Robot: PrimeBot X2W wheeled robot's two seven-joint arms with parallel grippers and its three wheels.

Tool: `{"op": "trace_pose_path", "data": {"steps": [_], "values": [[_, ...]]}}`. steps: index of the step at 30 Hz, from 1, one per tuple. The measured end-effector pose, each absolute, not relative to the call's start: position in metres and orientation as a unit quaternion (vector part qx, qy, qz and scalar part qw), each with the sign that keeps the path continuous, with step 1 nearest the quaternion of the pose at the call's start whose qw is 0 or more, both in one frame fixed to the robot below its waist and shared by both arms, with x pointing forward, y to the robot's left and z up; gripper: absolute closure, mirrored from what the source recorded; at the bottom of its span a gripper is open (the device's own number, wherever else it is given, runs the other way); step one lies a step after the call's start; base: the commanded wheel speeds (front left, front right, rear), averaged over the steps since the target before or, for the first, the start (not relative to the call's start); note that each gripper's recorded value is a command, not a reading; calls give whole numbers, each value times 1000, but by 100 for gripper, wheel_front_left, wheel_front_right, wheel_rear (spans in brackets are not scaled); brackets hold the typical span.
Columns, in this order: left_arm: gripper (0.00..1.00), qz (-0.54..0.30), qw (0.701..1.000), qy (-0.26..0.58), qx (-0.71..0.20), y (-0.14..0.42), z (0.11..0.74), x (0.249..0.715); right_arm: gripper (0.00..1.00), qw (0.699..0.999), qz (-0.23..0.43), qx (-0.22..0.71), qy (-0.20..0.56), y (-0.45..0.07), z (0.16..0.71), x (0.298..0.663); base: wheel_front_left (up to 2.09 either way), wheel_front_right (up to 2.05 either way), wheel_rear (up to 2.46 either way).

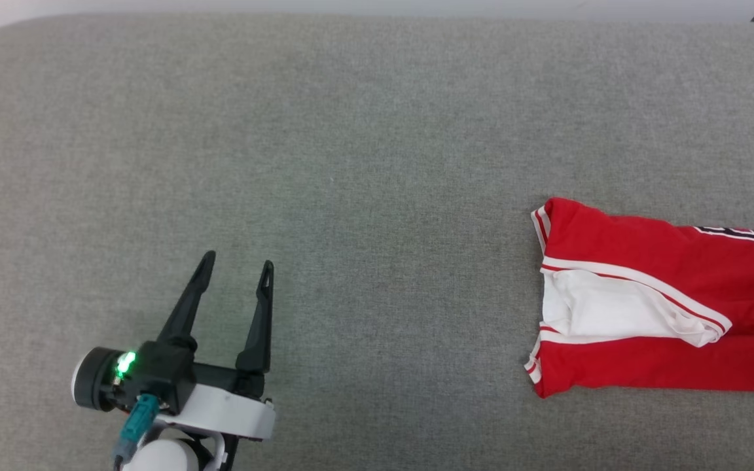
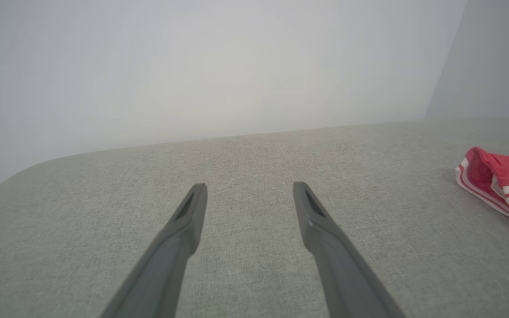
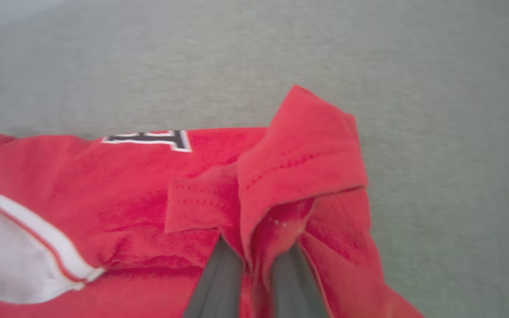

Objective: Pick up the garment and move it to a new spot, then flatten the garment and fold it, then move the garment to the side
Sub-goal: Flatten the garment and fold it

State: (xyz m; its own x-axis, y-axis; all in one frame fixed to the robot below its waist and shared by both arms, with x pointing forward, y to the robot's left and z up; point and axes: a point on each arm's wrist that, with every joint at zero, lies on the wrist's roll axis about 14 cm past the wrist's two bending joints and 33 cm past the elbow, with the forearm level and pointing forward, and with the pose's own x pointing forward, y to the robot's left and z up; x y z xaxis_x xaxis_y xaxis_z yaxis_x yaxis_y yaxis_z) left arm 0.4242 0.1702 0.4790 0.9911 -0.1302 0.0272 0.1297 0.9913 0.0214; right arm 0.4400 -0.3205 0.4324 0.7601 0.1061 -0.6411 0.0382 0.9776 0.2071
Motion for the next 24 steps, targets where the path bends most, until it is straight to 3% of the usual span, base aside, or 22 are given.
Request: {"op": "trace_pose_path", "data": {"steps": [12, 24], "values": [[0, -36, 999, -29, 5, 183, 492, 412, 100, 904, 254, 74, 337, -161, 458, 435, 0, 0, 0], [0, -9, 999, -39, -6, 199, 501, 404, 100, 873, 356, 58, 329, -73, 460, 440, 0, 0, 0]]}}
